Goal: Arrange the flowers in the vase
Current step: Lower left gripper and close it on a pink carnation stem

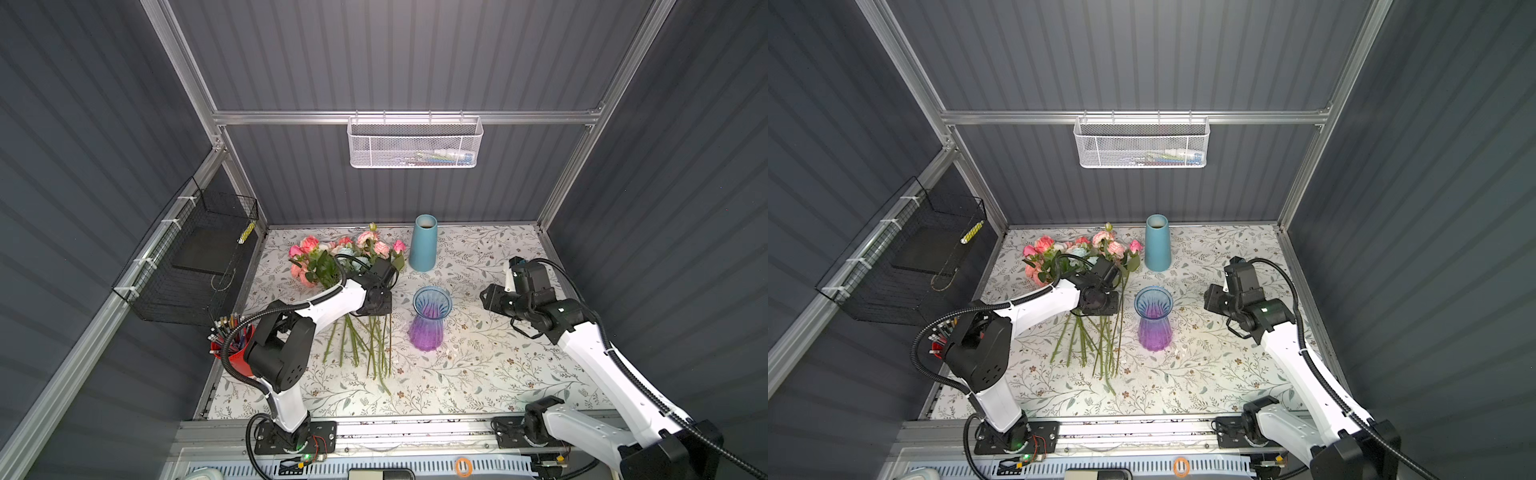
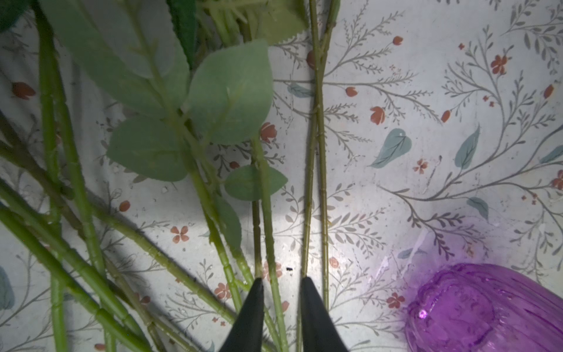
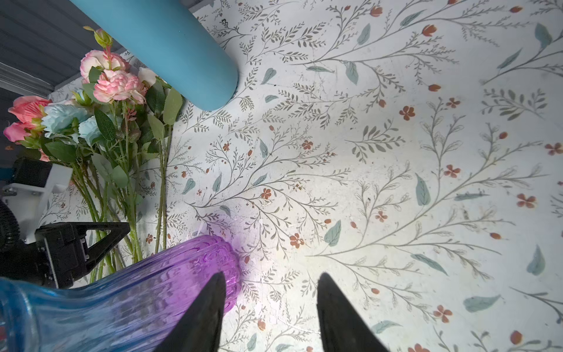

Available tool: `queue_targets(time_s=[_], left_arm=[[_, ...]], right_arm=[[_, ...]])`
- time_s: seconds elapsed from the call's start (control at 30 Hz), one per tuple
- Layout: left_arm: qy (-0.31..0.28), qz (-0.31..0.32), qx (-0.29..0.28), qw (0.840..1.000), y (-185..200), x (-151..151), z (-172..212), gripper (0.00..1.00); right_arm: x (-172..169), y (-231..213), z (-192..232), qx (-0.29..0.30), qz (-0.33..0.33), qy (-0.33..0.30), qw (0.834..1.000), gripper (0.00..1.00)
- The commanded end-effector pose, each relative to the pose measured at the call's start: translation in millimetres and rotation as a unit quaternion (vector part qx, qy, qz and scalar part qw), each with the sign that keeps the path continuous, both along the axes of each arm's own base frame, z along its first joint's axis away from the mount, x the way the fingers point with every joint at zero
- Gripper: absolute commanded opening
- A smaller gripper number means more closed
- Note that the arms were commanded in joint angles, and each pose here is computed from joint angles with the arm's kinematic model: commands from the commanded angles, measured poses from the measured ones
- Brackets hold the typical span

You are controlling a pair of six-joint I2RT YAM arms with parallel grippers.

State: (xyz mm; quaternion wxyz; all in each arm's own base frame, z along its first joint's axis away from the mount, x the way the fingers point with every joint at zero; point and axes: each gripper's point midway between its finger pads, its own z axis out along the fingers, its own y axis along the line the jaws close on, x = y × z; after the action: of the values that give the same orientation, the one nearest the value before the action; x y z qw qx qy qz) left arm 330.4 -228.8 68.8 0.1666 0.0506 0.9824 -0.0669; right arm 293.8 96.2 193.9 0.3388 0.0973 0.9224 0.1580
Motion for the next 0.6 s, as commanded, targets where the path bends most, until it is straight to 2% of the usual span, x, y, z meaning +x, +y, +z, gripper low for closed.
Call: queue_targets(time_s=[0.0,0.3,0.57], left_arm=[[0.029,0.002,0.017,0.999,5,-13,-20,0.23],[0.044,0.004,0.022,0.999,9,-22,-33,0.20],[0.050,-0.002,0.002,0.999,0,-22,-37,0.17]], right_arm=[[-3,-3,-2,-0.004,-0.008,-0.001,1.000,0.52],[-3,-4,-7,-0.007,-0.010,0.004,1.000,0.52],[-3,-4,-9,-0.007,-0.012,0.004,1.000,0.52]])
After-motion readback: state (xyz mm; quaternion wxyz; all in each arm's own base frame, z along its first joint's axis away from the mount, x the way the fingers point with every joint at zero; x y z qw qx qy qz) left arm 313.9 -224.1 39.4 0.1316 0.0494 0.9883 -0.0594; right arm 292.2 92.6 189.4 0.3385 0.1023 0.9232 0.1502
